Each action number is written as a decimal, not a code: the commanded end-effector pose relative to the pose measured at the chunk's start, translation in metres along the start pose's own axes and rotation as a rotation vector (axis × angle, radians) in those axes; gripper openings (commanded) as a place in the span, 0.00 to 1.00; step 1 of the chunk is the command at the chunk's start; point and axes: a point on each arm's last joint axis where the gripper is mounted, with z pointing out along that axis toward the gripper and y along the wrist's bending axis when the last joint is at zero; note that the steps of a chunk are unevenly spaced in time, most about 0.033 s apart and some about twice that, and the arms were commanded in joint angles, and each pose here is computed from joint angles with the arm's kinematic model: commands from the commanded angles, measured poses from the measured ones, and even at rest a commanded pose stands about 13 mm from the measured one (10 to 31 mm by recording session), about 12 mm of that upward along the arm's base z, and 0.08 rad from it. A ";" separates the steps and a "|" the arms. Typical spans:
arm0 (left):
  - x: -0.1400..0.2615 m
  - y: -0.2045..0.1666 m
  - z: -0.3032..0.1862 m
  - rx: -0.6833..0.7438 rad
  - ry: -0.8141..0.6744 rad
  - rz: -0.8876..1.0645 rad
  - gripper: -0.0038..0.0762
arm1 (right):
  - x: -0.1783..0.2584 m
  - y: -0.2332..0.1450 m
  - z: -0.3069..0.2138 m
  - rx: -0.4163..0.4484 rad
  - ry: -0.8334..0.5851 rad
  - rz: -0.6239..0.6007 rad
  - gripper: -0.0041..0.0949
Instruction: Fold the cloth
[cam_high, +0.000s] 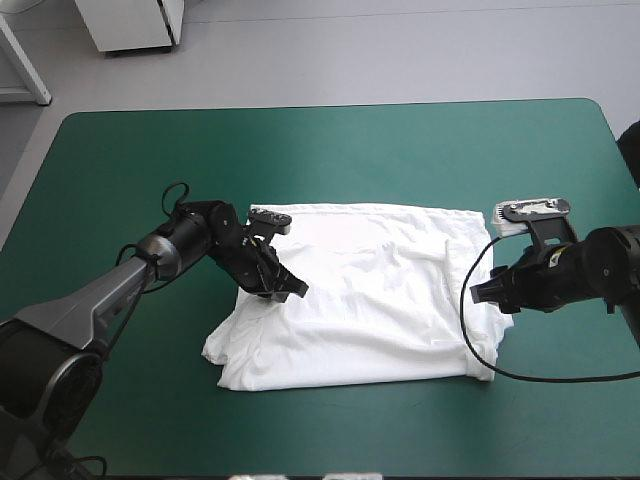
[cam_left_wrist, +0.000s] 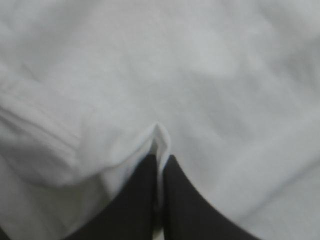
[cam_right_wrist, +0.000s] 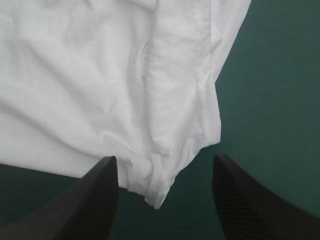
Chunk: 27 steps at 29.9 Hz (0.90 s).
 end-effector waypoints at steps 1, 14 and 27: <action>-0.008 0.000 -0.004 -0.043 -0.045 0.004 0.04 | -0.006 -0.001 -0.013 0.029 -0.081 -0.013 0.59; 0.002 -0.022 -0.071 -0.027 -0.058 0.074 0.41 | -0.006 -0.003 -0.014 0.052 -0.083 -0.009 0.59; 0.047 -0.046 -0.160 -0.072 -0.205 0.164 0.54 | -0.003 -0.011 0.009 0.107 -0.070 0.010 0.59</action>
